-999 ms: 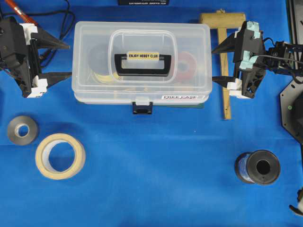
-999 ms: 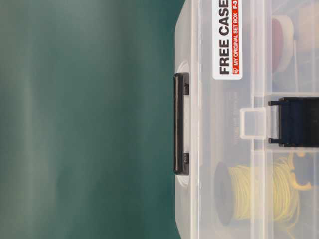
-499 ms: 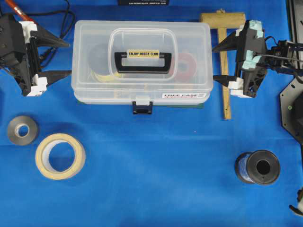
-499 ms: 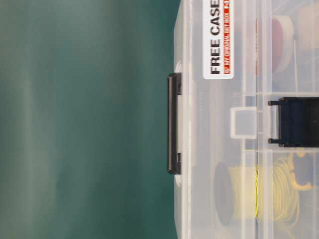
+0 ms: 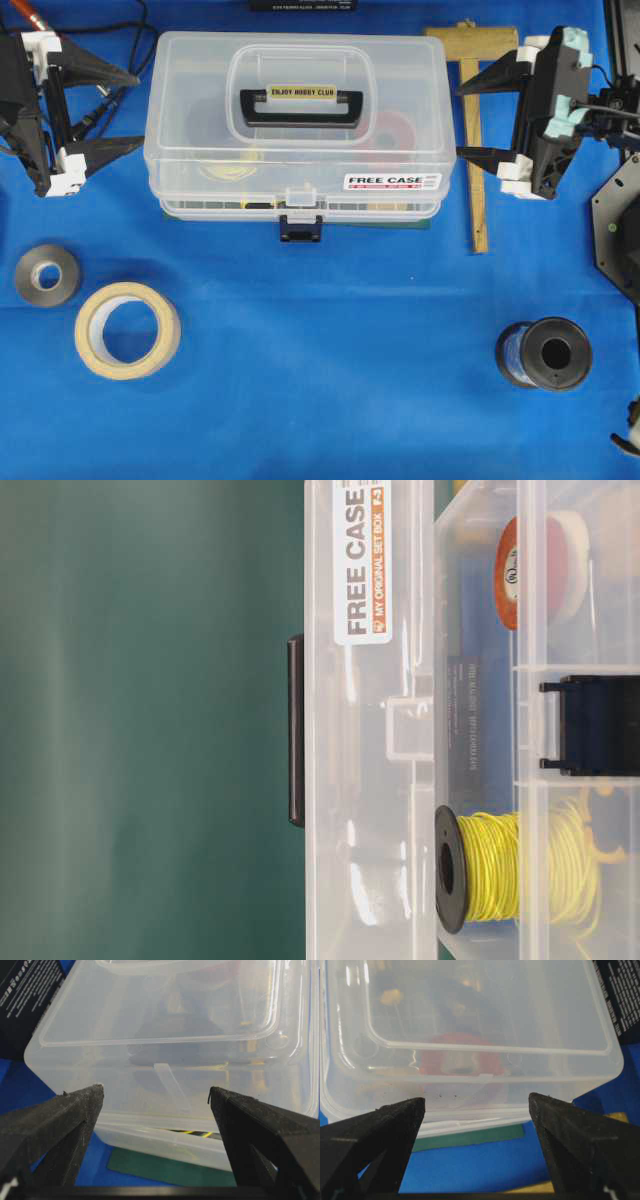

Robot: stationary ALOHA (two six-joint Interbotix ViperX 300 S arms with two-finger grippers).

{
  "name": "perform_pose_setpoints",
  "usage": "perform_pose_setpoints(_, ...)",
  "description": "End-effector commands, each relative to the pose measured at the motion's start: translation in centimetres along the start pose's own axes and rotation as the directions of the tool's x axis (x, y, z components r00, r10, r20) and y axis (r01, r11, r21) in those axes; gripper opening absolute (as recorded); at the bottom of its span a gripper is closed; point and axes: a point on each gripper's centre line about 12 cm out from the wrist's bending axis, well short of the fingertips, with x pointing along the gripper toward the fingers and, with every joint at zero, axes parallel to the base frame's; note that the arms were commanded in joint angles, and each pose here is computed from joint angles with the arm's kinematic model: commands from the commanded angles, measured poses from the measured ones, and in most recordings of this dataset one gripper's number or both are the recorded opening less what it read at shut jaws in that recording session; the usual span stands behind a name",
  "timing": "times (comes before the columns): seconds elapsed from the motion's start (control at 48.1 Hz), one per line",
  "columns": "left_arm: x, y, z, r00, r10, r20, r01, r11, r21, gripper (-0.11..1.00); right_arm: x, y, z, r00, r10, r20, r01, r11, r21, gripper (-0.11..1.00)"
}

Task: Open the tool box with both arms.
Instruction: 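Lift the lid with both grippers and swing it back away from the front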

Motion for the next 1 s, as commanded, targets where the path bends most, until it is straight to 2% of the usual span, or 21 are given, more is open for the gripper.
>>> perform_pose_setpoints(0.0,0.3,0.3,2.9,0.997,0.008,0.079,-0.007,1.0,-0.005,0.93,-0.9,0.6,3.9,0.992,0.02,0.121,-0.02,1.0,-0.001,0.85)
perform_pose_setpoints(0.312,0.3,1.2,3.0,0.995,0.046,0.084,-0.044,0.999,-0.017,0.93,-1.0,0.3,4.4,0.991,0.012,0.136,-0.011,1.0,-0.005,0.85)
perform_pose_setpoints(0.978,0.3,2.7,4.4,0.983,0.104,0.15,-0.101,0.995,-0.027,0.93,-2.1,-2.2,5.7,0.973,-0.079,0.215,0.073,0.997,0.037,0.85)
